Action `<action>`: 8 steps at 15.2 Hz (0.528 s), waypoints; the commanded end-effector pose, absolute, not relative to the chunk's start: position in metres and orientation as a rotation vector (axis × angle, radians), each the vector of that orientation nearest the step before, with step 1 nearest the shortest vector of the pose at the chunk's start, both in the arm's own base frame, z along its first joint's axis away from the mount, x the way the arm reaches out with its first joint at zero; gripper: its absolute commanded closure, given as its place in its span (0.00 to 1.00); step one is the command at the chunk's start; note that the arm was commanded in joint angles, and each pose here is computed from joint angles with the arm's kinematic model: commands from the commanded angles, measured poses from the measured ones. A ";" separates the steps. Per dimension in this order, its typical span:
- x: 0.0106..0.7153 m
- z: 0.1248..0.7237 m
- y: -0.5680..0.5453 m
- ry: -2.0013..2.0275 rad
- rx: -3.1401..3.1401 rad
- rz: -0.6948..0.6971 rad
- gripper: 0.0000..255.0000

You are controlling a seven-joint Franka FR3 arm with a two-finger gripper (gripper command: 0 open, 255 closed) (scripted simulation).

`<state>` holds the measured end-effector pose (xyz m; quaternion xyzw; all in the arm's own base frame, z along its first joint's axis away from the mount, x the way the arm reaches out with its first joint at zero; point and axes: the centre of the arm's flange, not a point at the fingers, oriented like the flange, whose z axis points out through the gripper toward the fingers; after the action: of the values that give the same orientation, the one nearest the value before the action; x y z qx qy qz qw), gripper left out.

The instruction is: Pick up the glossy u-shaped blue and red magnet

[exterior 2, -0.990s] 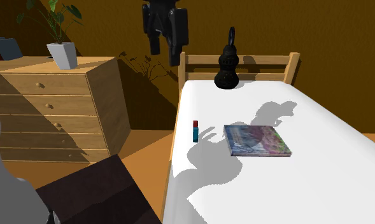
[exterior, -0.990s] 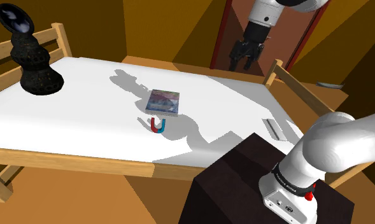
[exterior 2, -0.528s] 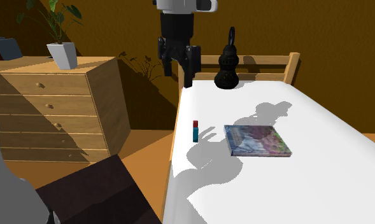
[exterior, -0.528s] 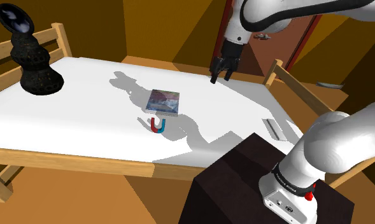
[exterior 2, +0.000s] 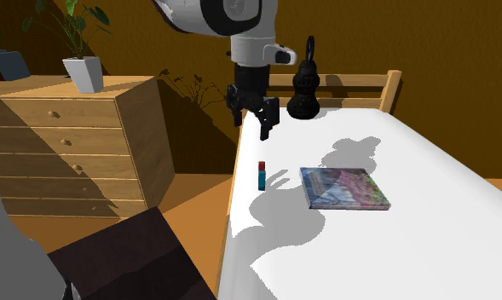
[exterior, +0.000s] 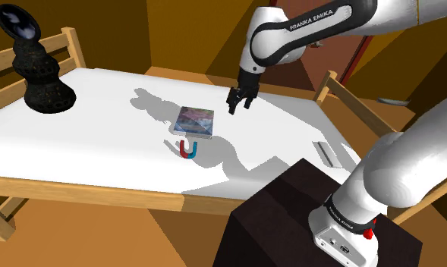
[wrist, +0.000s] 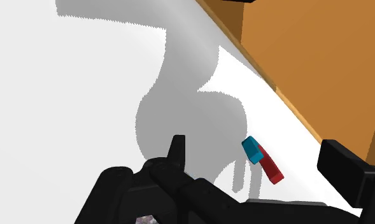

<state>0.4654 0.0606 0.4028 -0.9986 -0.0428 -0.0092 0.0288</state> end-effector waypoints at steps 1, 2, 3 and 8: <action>0.478 0.381 0.067 -0.170 -3.084 -0.027 0.00; 0.485 0.371 0.072 -0.189 -3.085 -0.026 0.00; 0.492 0.360 0.077 -0.207 -3.086 -0.024 0.00; 0.525 0.308 0.101 -0.300 -3.090 -0.017 0.00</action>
<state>0.5206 0.0948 0.3174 -0.9957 -0.0905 -0.0057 0.0196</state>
